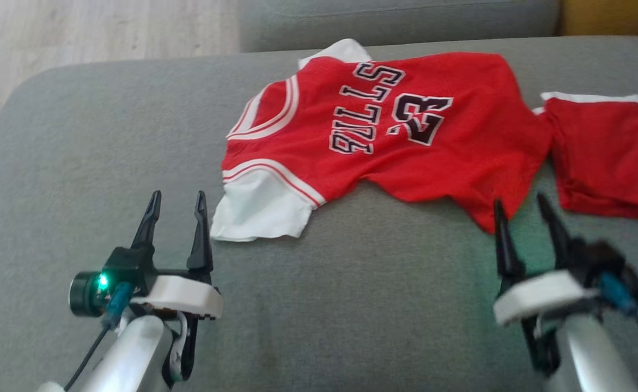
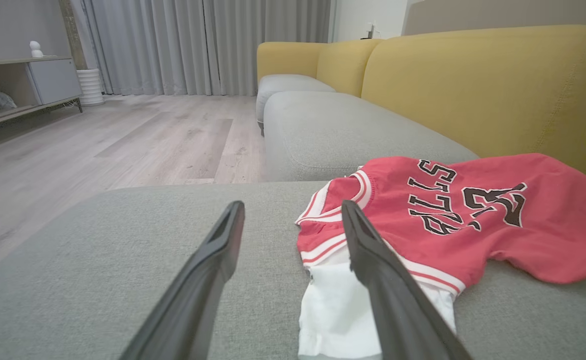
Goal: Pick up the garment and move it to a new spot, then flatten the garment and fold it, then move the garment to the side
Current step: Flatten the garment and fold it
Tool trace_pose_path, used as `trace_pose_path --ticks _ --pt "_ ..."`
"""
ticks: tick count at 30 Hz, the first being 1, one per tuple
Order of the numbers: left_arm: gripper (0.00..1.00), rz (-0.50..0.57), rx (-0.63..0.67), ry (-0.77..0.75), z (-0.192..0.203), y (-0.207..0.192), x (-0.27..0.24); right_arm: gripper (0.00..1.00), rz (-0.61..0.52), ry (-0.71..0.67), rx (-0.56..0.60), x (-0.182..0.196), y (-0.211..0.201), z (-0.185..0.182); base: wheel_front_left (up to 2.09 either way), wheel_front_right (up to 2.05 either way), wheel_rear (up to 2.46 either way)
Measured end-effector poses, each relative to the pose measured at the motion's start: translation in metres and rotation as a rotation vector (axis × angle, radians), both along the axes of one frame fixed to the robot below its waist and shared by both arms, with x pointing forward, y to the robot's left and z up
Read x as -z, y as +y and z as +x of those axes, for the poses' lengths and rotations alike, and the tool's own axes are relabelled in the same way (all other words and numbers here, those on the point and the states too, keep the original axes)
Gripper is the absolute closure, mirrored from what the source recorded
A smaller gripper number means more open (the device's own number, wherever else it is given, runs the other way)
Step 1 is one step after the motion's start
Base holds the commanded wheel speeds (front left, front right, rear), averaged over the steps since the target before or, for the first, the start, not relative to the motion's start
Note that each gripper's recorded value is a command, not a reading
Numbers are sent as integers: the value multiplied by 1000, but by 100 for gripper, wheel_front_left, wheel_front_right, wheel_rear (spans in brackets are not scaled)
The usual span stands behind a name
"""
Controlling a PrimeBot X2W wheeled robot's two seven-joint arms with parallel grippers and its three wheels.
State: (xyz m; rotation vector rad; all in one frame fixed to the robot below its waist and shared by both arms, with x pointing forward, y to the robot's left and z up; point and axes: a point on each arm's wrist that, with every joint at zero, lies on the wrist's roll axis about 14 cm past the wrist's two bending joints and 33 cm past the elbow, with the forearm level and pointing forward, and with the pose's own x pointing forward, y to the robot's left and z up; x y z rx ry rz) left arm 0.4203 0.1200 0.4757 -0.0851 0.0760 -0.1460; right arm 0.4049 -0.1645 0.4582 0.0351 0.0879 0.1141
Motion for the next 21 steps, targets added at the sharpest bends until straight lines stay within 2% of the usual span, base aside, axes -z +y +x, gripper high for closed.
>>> trace_pose_path --ticks 3,7,15,21 --pt "0 -7 30 2 1 -9 1 0 19 21 20 8 -5 -20 0 0 0" --pt "0 8 69 18 1 -17 8 0 17 -9 38 -2 -11 -21 0 0 0" --pt "0 101 148 274 -5 -21 74 0 18 -3 66 2 -20 -18 0 0 0" --pt "0 147 154 337 8 -16 92 0 21 29 83 12 -25 -19 0 0 0"
